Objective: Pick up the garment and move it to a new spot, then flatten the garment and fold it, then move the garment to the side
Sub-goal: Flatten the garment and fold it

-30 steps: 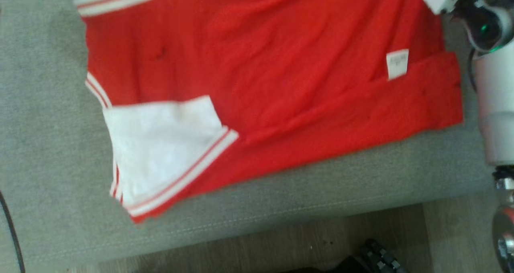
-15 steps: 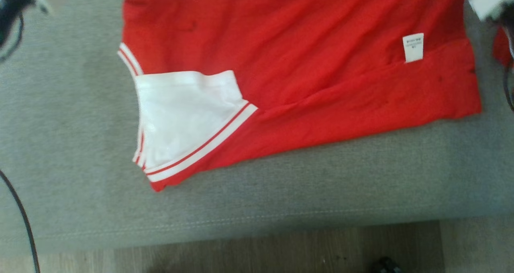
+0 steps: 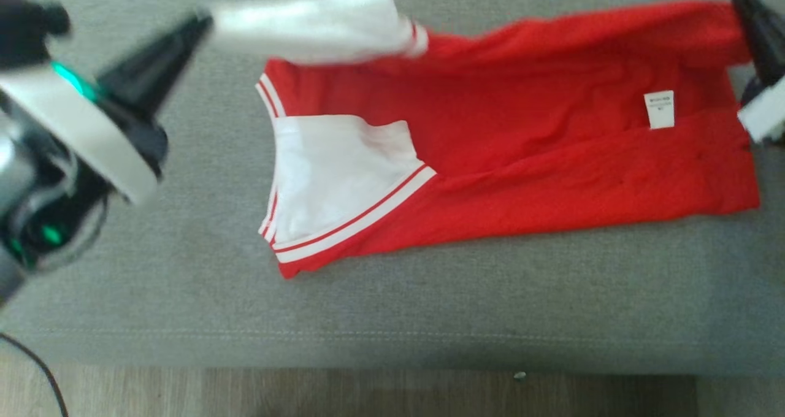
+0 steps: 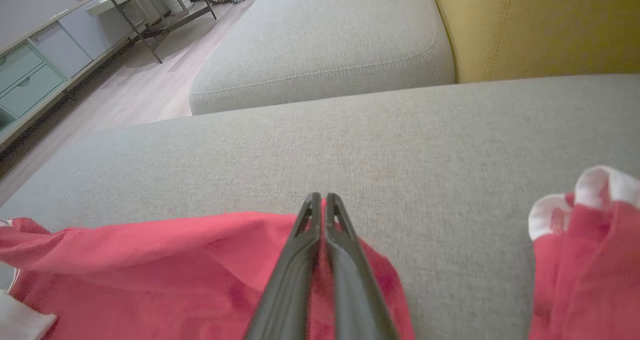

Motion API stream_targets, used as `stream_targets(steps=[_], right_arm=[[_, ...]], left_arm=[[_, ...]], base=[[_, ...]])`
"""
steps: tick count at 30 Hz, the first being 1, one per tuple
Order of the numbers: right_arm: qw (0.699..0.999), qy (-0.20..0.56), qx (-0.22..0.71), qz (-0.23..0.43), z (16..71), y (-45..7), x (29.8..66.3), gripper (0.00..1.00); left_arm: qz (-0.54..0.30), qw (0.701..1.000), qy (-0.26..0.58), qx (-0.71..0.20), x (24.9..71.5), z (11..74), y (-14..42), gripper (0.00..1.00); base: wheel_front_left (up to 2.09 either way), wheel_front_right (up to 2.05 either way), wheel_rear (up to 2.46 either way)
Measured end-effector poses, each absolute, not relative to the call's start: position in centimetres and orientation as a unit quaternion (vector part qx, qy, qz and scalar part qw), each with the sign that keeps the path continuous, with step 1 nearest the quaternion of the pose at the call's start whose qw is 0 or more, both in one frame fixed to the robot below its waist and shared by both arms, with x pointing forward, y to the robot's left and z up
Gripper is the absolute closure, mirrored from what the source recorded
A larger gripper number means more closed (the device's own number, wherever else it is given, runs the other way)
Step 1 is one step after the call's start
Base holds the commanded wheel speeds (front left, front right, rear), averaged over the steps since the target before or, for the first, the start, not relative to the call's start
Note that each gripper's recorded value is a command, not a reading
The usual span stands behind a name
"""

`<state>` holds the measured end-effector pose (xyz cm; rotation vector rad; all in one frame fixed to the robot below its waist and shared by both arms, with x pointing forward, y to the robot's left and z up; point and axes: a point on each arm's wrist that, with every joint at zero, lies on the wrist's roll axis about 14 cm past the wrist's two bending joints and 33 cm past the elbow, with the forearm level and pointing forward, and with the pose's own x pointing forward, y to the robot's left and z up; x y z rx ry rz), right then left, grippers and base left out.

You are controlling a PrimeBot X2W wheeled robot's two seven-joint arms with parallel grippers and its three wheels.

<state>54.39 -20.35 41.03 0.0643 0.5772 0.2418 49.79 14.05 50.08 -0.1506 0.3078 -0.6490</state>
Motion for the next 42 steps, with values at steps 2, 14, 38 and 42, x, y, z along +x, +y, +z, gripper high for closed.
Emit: stream_targets(steps=[2, 14, 38, 42], right_arm=[[0.948, 0.292, 0.038, 0.118, 40.5, -20.4, 53.6, 1.00], [0.936, 0.335, 0.045, 0.099, 38.0, -22.2, 50.1, 1.00], [0.948, 0.301, 0.072, 0.077, 39.6, -21.6, 46.8, 0.00], [0.960, 0.263, 0.068, 0.068, 40.7, -21.7, 46.1, 0.00]], left_arm=[[-0.316, 0.930, 0.164, -0.089, 48.2, 49.7, 14.0, 1.00], [-0.305, 0.908, 0.250, -0.140, 41.8, 45.0, 13.0, 1.00], [-0.177, 0.944, 0.227, -0.163, 40.2, 41.4, 12.6, 0.00], [-0.131, 0.963, 0.180, -0.149, 40.4, 43.0, 13.7, 0.00]], base=[[0.00, 0.00, 0.00], [0.00, 0.00, 0.00], [0.00, 0.00, 0.00], [0.00, 0.00, 0.00]])
